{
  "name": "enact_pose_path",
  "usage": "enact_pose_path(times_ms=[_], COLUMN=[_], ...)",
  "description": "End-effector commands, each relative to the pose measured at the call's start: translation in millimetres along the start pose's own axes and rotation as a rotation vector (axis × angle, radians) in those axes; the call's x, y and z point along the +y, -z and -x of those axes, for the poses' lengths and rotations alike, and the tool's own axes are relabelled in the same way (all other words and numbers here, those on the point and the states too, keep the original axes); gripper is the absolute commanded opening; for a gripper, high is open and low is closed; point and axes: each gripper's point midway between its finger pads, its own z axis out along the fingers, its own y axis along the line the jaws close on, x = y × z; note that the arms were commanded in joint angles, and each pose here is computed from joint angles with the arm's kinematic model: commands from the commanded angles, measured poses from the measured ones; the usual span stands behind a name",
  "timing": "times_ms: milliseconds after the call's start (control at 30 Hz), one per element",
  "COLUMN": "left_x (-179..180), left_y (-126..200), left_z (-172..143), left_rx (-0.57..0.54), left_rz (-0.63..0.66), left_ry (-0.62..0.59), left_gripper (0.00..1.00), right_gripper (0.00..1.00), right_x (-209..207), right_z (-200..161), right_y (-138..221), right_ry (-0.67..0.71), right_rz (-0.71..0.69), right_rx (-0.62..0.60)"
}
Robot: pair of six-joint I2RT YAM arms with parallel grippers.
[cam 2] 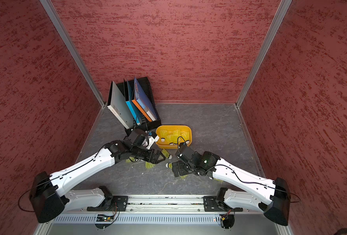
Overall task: Put the shuttlecocks into the storage box
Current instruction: Pick up the shuttlecock at the center of the board.
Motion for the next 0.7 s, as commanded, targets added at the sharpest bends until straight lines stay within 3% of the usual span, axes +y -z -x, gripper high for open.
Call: enact_pose_path(times_ms=[0, 167, 200, 400, 667], left_x=[-4, -13, -10, 5, 9], left_y=[-10, -31, -35, -55, -65], left_z=[1, -11, -11, -20, -27], left_rx=[0.056, 0.008, -0.015, 0.009, 0.013], left_rz=[-0.003, 0.002, 0.004, 0.015, 0.021], left_ry=[-0.245, -0.603, -0.629, -0.682, -0.726], left_gripper=[1.0, 1.0, 1.0, 1.0, 1.0], right_gripper=[0.97, 0.93, 0.93, 0.94, 0.98], right_x=[1, 4, 3, 6, 0], right_z=[-3, -11, -13, -31, -35], right_y=[0, -1, -1, -2, -1], right_ry=[-0.018, -0.057, -0.068, -0.131, -0.21], right_rz=[0.003, 0.073, 0.076, 0.167, 0.174], right_rx=[-0.025, -0.038, -0.032, -0.004, -0.011])
